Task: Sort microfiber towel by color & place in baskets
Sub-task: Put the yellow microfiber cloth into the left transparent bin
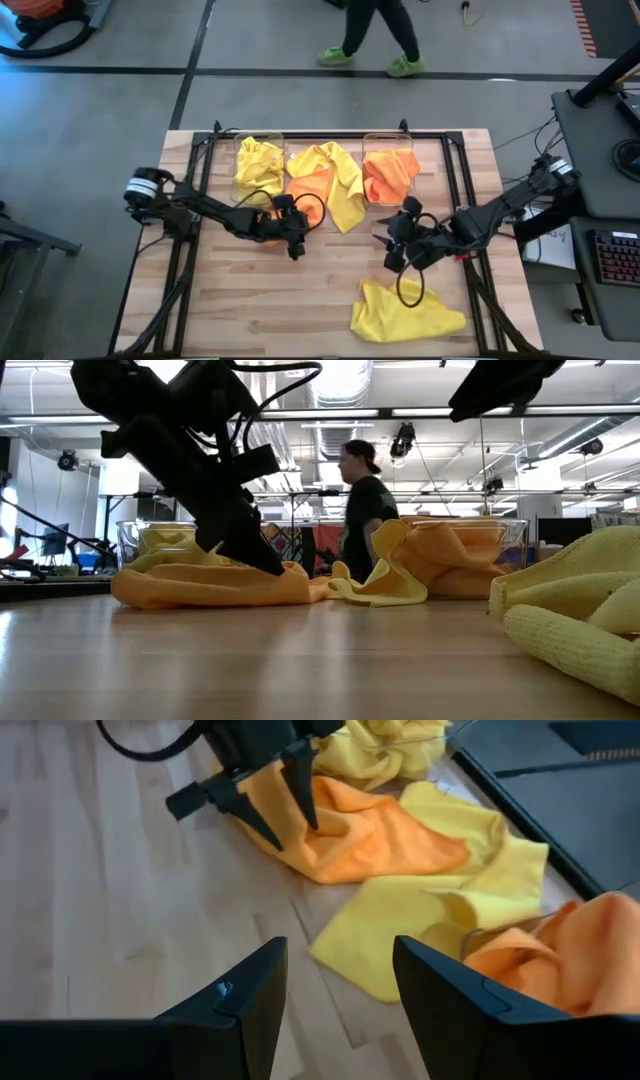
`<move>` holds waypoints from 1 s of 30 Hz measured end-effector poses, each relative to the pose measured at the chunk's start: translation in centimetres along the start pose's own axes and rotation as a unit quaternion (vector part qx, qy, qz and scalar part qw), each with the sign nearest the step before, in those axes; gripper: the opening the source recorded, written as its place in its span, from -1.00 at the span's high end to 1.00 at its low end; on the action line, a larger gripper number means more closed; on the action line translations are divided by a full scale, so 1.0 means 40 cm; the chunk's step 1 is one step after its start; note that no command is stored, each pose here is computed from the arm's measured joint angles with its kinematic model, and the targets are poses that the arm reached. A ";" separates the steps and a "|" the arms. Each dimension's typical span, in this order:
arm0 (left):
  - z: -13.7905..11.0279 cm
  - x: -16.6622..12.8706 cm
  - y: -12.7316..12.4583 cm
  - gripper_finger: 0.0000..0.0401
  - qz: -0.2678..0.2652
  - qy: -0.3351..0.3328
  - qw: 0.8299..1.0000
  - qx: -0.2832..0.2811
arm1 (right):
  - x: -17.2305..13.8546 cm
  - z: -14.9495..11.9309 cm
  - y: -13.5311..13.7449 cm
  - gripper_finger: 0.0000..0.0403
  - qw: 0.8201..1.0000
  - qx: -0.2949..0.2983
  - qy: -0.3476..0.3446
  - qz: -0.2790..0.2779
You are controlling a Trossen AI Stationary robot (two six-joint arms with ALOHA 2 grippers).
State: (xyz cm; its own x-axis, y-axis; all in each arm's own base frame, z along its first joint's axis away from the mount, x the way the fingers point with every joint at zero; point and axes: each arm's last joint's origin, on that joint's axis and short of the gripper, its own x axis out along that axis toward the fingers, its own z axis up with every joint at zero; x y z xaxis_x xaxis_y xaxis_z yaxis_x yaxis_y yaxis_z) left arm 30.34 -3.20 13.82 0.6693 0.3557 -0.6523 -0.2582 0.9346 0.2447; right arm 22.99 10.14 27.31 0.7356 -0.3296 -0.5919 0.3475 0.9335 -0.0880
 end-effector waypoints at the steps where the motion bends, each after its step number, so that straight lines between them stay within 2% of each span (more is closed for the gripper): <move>1: 0.003 -0.002 0.001 0.07 -0.002 -0.003 1.000 -0.004 | 0.007 -0.002 0.006 0.11 1.000 0.004 0.002 0.000; 9: 0.011 -0.011 0.004 -0.01 -0.007 -0.012 1.000 -0.010 | 0.103 -0.021 0.038 0.16 0.999 -0.026 0.029 -0.035; 14: 0.016 -0.025 0.010 -0.13 -0.007 -0.013 1.000 -0.010 | 0.187 -0.024 0.037 0.06 0.997 0.003 0.072 0.000; 22: 0.028 -0.076 0.032 -0.28 -0.008 -0.006 1.000 -0.012 | 0.289 -0.043 0.056 0.00 0.995 -0.018 0.094 -0.015; 30: 0.059 -0.150 0.052 -0.29 -0.067 -0.058 0.996 0.007 | 0.379 -0.082 0.058 0.00 0.992 -0.014 0.125 -0.015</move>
State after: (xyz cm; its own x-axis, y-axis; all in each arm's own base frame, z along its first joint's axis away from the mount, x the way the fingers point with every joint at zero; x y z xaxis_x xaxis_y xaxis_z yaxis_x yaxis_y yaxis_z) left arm 27.42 -3.38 19.93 0.7731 0.2258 -0.5927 -0.1527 0.9733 0.1716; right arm 33.04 7.77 15.53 0.5560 -0.3156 -0.7690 0.3484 0.9284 -0.1291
